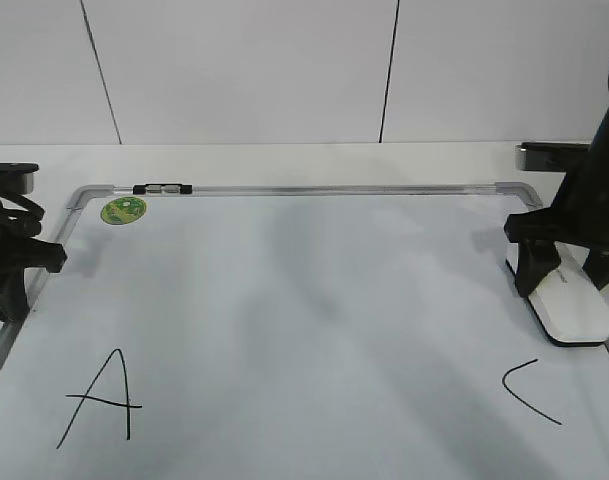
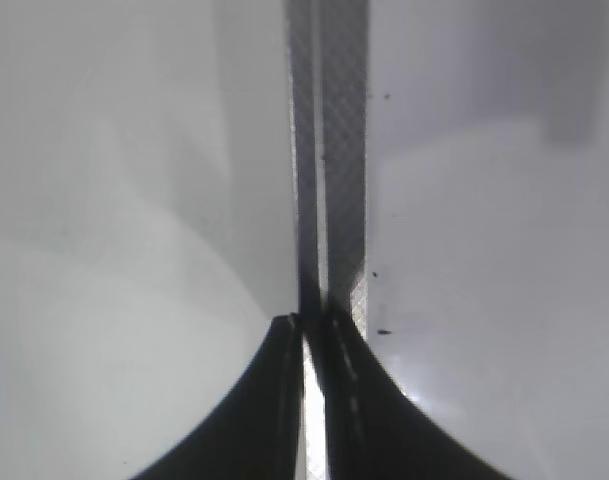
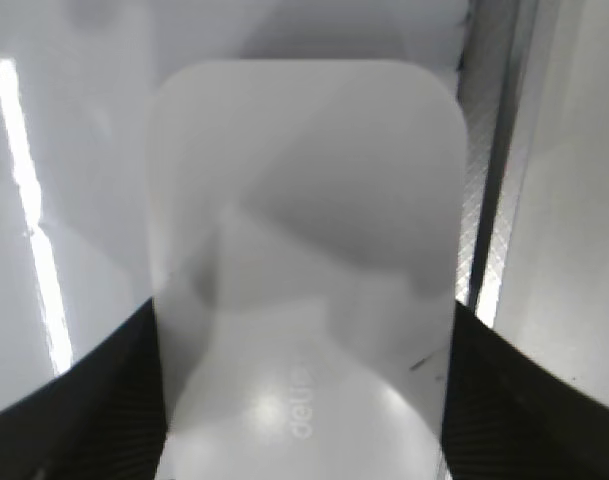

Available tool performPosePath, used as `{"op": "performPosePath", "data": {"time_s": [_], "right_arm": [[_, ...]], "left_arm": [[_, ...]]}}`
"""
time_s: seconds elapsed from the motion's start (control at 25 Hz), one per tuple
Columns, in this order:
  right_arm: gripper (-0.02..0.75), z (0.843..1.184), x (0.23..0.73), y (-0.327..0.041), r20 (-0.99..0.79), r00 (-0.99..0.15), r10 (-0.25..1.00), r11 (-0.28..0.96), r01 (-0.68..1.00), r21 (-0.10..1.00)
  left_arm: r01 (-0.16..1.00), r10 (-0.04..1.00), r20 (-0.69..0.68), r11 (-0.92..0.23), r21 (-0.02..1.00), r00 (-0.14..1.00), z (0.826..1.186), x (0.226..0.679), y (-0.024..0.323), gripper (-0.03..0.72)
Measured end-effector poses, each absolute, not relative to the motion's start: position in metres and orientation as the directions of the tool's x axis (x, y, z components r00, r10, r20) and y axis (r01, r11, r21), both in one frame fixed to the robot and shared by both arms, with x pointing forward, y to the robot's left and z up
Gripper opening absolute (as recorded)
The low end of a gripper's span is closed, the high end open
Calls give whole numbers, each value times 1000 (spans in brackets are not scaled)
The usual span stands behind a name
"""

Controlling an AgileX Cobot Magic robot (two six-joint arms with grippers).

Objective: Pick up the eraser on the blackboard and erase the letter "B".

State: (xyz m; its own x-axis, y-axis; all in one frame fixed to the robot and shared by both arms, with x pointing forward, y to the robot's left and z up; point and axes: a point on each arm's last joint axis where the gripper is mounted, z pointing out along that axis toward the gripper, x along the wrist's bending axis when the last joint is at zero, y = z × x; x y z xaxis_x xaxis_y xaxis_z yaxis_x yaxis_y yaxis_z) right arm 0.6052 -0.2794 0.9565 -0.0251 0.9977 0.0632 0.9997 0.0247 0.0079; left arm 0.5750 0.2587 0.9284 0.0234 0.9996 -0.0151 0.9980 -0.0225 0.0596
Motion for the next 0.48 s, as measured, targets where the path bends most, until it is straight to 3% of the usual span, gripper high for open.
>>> {"op": "performPosePath", "data": {"time_s": [0.48], "right_arm": [[553, 956, 605, -280, 57, -29, 998, 28, 1000, 4]], "left_arm": [[998, 1000, -15, -23, 60, 23, 928, 575, 259, 22]]}}
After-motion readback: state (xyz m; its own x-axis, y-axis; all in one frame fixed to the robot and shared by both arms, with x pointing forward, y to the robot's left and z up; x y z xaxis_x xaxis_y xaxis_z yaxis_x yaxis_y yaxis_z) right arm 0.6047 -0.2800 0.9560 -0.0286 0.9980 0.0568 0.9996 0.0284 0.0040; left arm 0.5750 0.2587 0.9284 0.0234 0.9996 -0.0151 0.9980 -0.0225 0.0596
